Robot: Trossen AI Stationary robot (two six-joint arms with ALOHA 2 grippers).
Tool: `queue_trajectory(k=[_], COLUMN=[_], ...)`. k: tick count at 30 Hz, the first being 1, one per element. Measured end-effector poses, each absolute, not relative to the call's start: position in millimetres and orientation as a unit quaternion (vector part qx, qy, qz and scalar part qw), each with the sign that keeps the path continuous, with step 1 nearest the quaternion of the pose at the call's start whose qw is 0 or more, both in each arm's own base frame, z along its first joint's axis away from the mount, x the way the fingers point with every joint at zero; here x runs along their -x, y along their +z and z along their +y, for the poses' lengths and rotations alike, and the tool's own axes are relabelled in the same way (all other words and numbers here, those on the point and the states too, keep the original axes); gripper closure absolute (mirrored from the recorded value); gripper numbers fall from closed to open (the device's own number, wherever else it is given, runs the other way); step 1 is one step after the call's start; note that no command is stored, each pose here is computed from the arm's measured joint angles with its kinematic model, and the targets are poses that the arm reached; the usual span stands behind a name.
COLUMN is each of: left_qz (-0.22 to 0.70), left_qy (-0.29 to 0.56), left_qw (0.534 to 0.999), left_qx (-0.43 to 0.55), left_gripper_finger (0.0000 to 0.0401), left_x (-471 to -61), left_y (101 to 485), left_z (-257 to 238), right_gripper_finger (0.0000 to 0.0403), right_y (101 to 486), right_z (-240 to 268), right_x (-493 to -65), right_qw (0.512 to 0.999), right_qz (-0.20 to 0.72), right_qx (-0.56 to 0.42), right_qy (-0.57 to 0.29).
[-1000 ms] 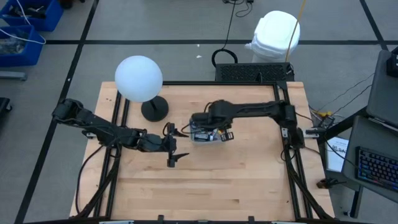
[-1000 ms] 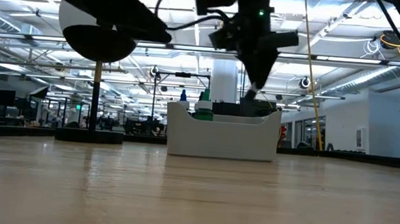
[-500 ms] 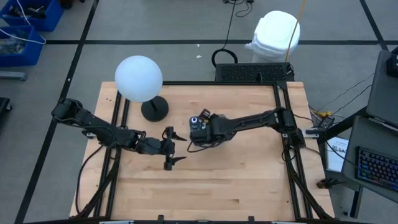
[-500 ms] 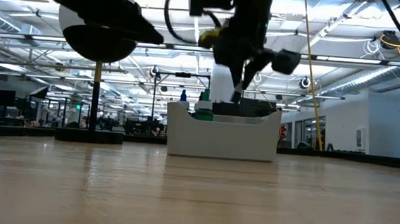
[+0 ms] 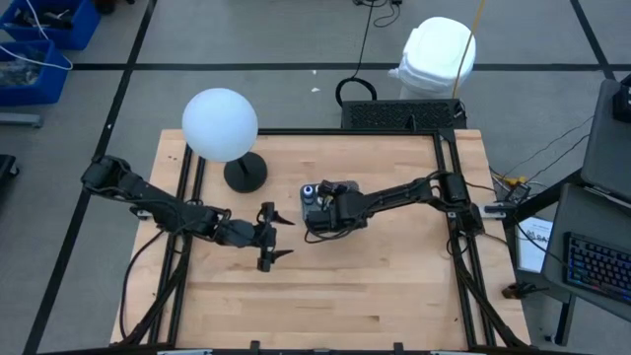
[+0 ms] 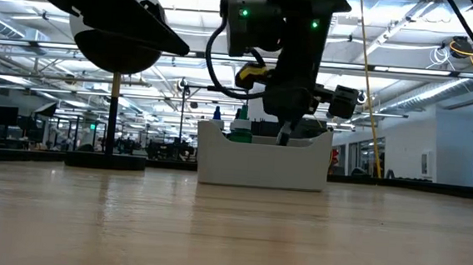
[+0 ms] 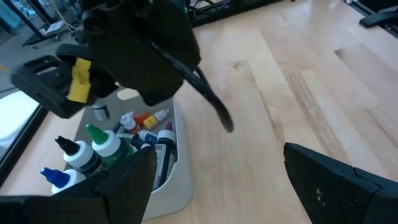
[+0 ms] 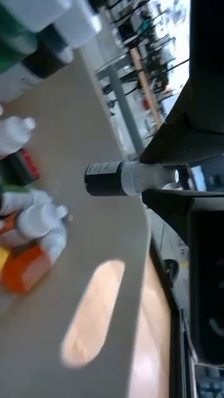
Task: Pick & Place food coloring
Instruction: Put the small purple food coloring bottle into the gray bin
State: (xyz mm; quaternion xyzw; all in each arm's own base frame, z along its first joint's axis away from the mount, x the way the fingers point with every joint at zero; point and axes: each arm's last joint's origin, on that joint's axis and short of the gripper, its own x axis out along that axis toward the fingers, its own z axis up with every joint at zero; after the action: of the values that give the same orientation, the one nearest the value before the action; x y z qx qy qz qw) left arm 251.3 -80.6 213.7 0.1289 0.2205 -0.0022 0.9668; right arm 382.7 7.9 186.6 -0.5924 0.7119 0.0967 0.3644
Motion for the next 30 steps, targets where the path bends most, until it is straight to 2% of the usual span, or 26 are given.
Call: queue_trajectory(k=[11,22,30], left_qz=[0.221,0.221,0.221], left_qy=[-0.001,-0.001,-0.001], left_qw=[0.967,0.967,0.967], left_qx=[-0.127,-0.126,-0.126], left_gripper_finger=[0.005,0.005,0.005], left_x=[-251,-252,-252], left_y=[214,214,214], left_z=[-80,-80,-80], right_gripper_finger=[0.0359,0.0359,0.0359], right_y=[184,185,183], right_z=[10,4,-11], right_x=[-383,-384,-384], right_qw=[0.394,0.37,0.399], right_qz=[0.708,0.709,0.717], right_qx=[0.569,0.584,0.551], right_qy=[0.143,0.138,0.153])
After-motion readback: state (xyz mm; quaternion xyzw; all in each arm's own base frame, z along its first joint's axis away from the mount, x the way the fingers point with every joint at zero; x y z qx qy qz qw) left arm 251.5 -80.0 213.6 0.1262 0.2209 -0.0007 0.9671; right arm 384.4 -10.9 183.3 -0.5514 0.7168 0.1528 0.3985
